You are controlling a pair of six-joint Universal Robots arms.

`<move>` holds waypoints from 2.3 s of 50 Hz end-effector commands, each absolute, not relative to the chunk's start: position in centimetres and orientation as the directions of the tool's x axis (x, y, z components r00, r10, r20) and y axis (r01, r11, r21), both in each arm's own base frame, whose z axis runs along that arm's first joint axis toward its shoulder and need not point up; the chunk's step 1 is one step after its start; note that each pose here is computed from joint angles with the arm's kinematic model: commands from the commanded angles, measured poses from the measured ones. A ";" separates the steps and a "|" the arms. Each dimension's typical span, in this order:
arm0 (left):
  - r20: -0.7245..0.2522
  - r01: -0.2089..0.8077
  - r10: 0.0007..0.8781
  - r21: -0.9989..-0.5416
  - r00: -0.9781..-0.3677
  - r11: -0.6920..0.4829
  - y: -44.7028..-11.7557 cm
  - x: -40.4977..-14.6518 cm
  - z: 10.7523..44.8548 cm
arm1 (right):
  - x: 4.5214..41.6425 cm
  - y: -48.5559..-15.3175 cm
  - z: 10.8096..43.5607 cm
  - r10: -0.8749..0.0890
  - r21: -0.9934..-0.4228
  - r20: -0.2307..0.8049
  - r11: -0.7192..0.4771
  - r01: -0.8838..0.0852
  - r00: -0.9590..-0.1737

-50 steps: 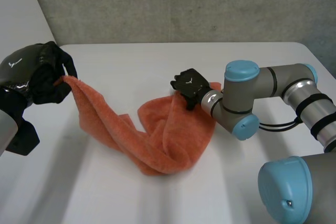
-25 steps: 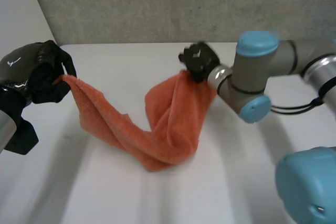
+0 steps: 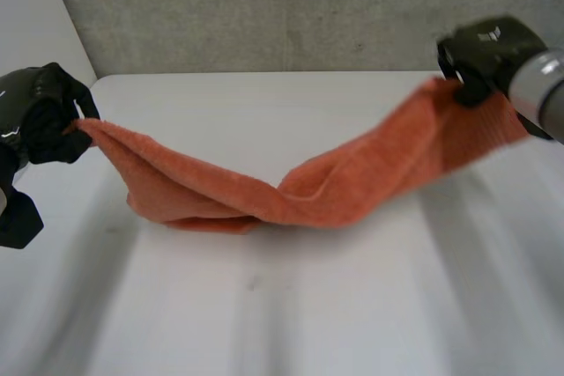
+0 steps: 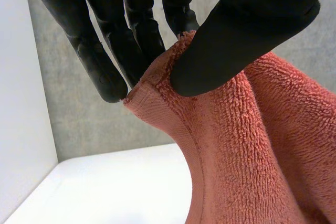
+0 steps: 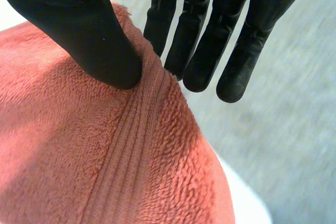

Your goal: Fold the laundry

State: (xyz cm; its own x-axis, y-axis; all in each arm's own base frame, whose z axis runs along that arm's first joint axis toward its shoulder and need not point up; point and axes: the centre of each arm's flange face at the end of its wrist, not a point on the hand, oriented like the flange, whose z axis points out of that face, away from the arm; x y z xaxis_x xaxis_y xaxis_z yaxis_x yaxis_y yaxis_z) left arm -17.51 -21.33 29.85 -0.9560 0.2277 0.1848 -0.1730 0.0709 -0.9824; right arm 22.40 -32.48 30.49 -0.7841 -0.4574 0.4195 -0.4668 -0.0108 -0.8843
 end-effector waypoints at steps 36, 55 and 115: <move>-0.015 -0.098 0.234 -0.880 -0.972 -0.465 -35.4 -22.2 35.3 | 20.5 -39.0 34.4 -0.160 -0.887 0.243 -0.436 -0.152 -0.957; -0.039 0.056 0.219 -0.996 -0.975 0.073 -29.6 -19.8 17.9 | 17.6 -33.6 17.7 -0.450 -0.938 0.313 -0.008 -0.347 -0.836; -0.298 0.313 0.281 -0.950 -0.912 0.010 -37.7 -21.4 25.0 | 19.9 -40.9 25.9 -0.269 -0.728 0.667 -0.041 -0.684 -0.694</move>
